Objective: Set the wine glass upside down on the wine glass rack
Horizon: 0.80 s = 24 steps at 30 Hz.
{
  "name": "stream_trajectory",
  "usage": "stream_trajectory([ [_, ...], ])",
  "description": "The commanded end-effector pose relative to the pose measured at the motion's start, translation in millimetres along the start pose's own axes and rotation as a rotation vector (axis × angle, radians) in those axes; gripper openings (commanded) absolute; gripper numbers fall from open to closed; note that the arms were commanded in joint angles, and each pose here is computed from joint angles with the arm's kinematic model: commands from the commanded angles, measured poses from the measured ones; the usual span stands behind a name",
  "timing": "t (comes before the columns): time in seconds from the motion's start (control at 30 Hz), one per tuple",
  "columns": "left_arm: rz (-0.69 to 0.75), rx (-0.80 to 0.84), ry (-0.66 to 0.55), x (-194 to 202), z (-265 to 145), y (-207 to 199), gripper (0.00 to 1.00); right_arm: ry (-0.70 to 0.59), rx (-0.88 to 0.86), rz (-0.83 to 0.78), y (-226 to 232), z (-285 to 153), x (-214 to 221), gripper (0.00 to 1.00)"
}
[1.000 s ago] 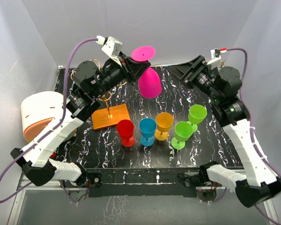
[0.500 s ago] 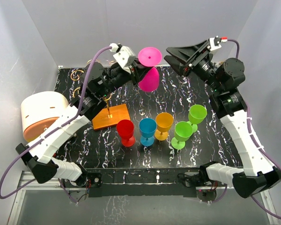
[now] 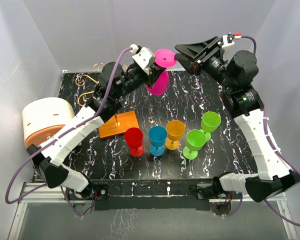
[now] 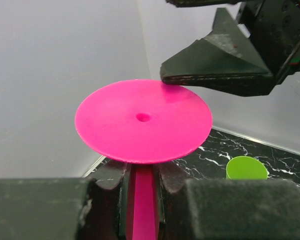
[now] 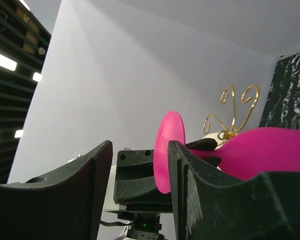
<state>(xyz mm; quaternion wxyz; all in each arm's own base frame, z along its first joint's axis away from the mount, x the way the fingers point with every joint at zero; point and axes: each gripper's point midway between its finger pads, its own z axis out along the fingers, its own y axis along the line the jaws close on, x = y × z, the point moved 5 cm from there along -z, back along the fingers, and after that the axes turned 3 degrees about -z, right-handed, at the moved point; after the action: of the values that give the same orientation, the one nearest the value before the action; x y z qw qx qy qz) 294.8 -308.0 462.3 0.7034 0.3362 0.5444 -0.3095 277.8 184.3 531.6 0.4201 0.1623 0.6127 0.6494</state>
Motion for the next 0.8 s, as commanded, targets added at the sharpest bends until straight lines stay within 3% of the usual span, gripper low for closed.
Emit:
stream_trajectory([
  [0.0, 0.025, -0.051, -0.101, -32, -1, 9, 0.0, -0.134, 0.022, -0.14, 23, -23, -11, 0.47],
  [0.2, 0.018, -0.084, -0.11, -30, -3, 15, 0.0, -0.207, 0.092, -0.162, 12, -32, -17, 0.46],
  [0.43, 0.006, -0.049, -0.115, -29, 0, 12, 0.0, 0.049, -0.032, -0.143, 14, -2, 4, 0.44],
  [0.6, -0.006, -0.041, -0.122, -30, 2, 11, 0.0, 0.067, -0.035, -0.113, 8, 3, 6, 0.41],
  [0.77, -0.01, -0.033, -0.108, -24, 4, 11, 0.0, 0.076, -0.049, -0.091, 7, 6, 7, 0.24],
])
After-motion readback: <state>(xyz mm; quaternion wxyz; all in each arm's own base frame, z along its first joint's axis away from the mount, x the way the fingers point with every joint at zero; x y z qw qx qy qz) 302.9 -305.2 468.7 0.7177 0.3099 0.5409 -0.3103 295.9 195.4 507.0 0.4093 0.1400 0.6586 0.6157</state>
